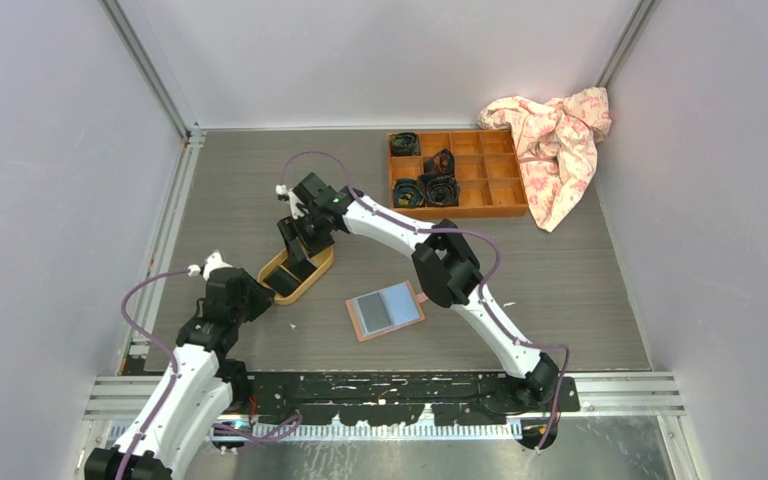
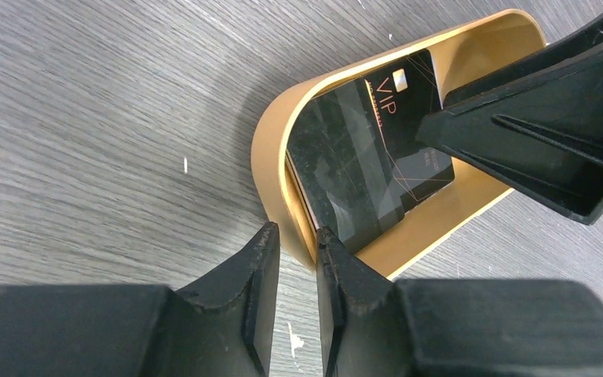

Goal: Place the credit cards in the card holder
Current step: Pick up the credit card from the storage box.

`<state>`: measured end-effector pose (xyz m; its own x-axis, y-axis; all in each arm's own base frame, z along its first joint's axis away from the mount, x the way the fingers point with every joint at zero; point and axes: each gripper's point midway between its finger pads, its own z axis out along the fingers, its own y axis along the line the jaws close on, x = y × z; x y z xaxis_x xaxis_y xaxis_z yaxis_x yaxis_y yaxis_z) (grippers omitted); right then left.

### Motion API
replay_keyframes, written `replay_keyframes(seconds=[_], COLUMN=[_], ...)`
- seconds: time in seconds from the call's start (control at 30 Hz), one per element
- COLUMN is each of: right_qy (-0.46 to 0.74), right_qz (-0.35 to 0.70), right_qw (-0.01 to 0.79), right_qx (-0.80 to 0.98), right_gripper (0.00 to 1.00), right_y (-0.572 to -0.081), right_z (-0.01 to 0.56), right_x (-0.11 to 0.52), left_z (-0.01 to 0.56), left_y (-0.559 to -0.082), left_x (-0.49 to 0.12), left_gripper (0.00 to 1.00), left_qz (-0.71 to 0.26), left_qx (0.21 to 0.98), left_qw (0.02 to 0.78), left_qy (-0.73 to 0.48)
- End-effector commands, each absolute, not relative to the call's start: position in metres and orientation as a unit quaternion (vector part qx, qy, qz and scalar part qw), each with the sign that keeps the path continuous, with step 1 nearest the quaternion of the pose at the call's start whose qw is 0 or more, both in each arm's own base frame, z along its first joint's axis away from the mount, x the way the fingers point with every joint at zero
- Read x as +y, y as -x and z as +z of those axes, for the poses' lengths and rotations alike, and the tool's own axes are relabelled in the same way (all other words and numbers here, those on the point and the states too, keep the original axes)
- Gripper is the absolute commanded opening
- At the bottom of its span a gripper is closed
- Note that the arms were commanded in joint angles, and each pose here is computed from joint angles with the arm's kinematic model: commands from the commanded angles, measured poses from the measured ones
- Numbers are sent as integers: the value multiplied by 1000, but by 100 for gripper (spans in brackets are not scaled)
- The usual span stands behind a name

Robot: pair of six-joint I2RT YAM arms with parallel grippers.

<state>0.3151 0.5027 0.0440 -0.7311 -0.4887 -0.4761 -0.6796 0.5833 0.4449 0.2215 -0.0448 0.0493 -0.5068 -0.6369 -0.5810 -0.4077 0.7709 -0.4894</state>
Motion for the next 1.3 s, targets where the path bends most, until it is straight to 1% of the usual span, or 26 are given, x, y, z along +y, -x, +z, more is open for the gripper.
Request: replay_keyframes(seconds=[0.0, 0.2, 0.37, 0.63, 0.8, 1.07, 1.13, 1.27], right_qy=[333, 314, 301, 283, 278, 269, 266, 269], right_qz=[333, 396, 439, 495, 505, 526, 517, 470], right_qw=[153, 97, 75, 55, 47, 28, 31, 56], right_qx=[869, 857, 843, 819, 815, 807, 813, 839], right_gripper=[64, 62, 61, 52, 51, 44, 43, 44], right_y=[-309, -283, -271, -260, -257, -254, -256, -267], right_z=[60, 66, 89, 127, 130, 130, 125, 106], right_x=[514, 524, 530, 531, 528, 530, 529, 521], left_z=[58, 59, 59, 60, 60, 60, 60, 60], left_y=[-232, -233, -233, -233, -233, -233, -233, -233], left_x=[-50, -54, -56, -55, -55, -55, -55, -55], left_gripper=[24, 21, 20, 19, 19, 19, 19, 19], left_qz=[-166, -176, -180, -179, -178, -178, -178, -178], left_qx=[847, 849, 849, 848, 848, 849, 849, 849], left_qw=[408, 405, 404, 405, 405, 405, 405, 405], left_qy=[298, 291, 289, 290, 290, 290, 290, 289])
